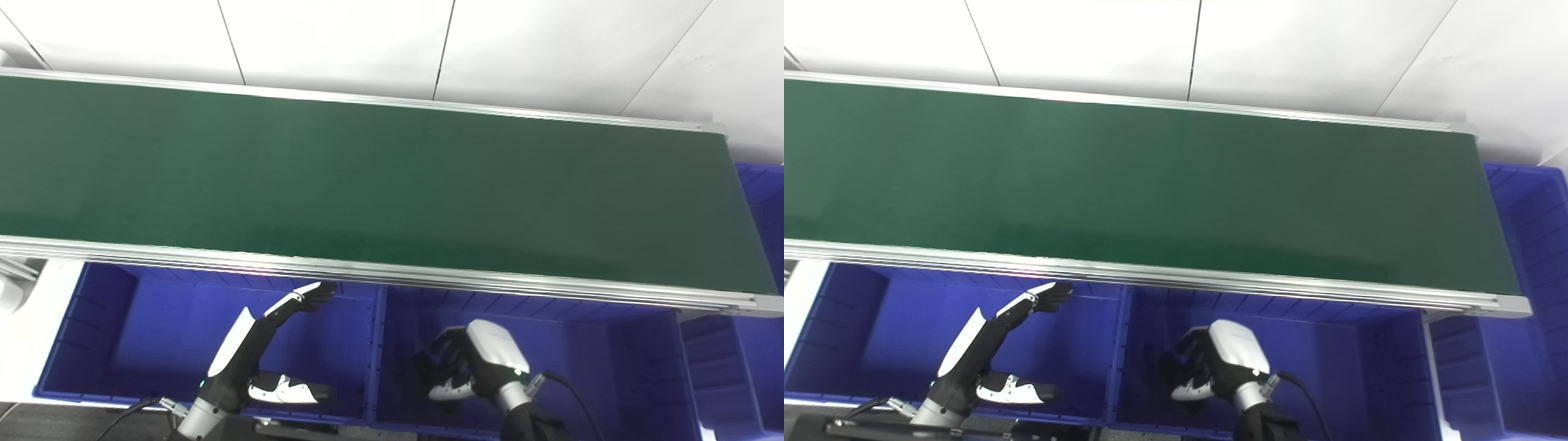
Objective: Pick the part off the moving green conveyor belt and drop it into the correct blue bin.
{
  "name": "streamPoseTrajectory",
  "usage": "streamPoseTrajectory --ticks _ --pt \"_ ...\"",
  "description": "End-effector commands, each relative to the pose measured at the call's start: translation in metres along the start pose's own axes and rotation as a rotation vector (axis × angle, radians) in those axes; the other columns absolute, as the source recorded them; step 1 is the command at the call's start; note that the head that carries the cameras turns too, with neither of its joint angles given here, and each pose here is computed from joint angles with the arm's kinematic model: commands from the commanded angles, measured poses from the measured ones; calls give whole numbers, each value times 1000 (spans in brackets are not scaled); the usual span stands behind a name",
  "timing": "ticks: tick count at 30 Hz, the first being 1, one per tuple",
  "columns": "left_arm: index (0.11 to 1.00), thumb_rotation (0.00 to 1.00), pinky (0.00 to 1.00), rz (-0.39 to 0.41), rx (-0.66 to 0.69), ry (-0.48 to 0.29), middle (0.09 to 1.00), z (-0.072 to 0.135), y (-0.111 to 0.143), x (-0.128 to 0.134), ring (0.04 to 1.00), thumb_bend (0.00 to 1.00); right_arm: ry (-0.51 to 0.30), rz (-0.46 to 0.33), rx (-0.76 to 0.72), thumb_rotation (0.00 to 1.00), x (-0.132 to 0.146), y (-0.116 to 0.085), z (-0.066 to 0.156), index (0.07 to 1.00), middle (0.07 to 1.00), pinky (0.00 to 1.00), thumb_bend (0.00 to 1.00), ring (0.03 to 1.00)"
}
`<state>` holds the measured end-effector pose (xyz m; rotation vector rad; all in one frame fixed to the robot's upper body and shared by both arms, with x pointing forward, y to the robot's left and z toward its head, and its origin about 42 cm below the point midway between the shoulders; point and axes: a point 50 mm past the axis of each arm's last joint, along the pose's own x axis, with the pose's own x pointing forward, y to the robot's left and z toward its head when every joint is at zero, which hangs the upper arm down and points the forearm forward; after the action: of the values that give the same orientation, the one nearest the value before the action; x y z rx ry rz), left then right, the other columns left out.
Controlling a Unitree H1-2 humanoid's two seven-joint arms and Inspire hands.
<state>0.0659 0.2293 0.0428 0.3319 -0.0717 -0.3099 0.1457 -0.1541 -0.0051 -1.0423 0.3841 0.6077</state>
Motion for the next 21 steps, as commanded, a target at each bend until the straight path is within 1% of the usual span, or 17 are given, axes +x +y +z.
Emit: streamPoseTrajectory --ticks 1,2,4,6,9,11,13,14,15,16,18,21 --pt "838 600 760 8 -9 -6 828 1 2 -1 806 764 -58 -101 43 997 -8 -5 9 975 983 996 673 991" --pt "837 596 763 8 -12 -2 829 1 2 -2 808 765 -85 -150 69 994 -14 -5 12 971 981 999 674 995" --pt "836 589 768 7 -19 6 827 0 2 -3 809 773 -139 -234 135 955 -24 -5 18 961 978 1000 679 991" --pt "836 594 768 6 -17 8 827 0 2 -5 810 779 -175 -279 180 923 -31 -4 22 956 979 997 691 987" --pt "838 615 763 -2 -5 3 827 0 4 -5 808 779 -268 -343 281 879 -44 -5 29 964 971 964 715 961" --pt "841 619 764 -8 -5 4 827 -1 4 -4 808 780 -307 -355 339 862 -50 -4 33 978 968 953 729 951" --pt "840 613 757 -9 -3 -1 825 -1 5 -3 803 778 -327 -360 389 849 -56 -2 35 994 969 948 750 947" --pt "838 605 752 -10 -4 -2 821 -1 5 -3 797 768 -331 -360 406 831 -59 0 36 998 966 905 768 936" --pt "837 597 751 -10 -4 -2 819 -1 5 -2 796 763 -333 -360 414 824 -61 0 36 1000 965 880 775 930" --pt "837 597 751 -12 -3 -4 819 -1 5 -1 796 762 -339 -368 431 823 -65 2 37 1000 965 878 776 929" --pt "834 588 745 -13 2 -10 815 -2 4 0 790 751 -363 -387 463 800 -71 6 38 1000 957 813 788 910" --pt "828 589 726 -14 12 -13 807 -5 4 2 777 755 -408 -396 520 760 -73 13 35 977 927 782 790 874"
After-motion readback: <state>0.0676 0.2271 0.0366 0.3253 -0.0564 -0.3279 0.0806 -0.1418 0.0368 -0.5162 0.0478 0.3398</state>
